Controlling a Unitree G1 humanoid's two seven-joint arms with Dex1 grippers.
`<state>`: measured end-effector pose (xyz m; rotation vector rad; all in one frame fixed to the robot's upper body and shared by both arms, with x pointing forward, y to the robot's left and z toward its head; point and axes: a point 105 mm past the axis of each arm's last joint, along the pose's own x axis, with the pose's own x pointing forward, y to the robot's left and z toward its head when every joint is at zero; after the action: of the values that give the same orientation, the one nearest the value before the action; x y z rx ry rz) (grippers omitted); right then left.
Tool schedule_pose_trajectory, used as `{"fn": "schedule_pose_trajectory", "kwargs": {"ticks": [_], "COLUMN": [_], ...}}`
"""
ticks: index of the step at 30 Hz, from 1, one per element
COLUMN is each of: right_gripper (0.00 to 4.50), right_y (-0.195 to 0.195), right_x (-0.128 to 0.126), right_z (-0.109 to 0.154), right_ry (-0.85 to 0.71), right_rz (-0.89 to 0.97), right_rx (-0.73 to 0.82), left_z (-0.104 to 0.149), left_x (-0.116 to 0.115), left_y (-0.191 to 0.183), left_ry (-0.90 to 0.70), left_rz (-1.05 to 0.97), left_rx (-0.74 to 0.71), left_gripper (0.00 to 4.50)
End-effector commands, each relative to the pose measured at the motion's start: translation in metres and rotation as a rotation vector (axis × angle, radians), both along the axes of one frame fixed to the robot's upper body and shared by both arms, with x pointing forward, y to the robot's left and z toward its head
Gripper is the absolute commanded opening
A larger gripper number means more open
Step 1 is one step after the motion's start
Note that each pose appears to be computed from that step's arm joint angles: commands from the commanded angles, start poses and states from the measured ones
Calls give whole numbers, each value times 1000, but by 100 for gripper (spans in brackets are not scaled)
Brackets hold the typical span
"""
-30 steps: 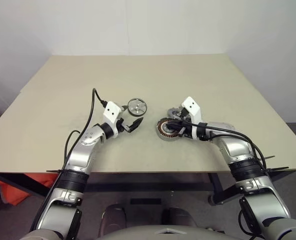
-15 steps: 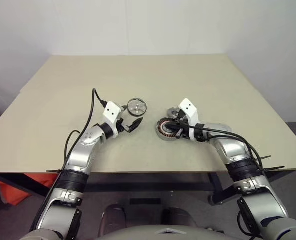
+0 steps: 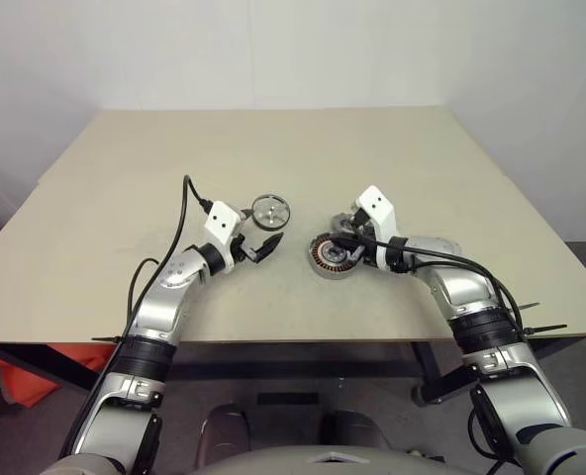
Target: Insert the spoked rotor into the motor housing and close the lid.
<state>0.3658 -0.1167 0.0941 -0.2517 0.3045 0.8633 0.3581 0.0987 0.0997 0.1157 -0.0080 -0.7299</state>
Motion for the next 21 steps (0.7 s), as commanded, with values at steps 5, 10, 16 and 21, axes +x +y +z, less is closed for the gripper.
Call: {"fn": "schedule_pose_trajectory", "kwargs": {"ticks": [5, 10, 16, 21], "right_gripper": [3, 3, 3, 3], "right_y": [3, -8, -9, -8], "right_x": [-8, -8, 2, 4], "right_z": [-14, -43, -7, 9], "right_ry": [38, 103, 10, -34], "right_rz": [18, -49, -45, -38], "right_rx": [-12, -61, -2, 4], "left_z": [12, 12, 11, 12], "left_x": [3, 4, 3, 3], "left_y": [4, 4, 3, 1], "left_ry": [-46, -46, -47, -50], "left_rz": [8, 10, 8, 6], "left_rx": [-6, -5, -5, -7], "left_gripper": [450, 450, 450, 450]}}
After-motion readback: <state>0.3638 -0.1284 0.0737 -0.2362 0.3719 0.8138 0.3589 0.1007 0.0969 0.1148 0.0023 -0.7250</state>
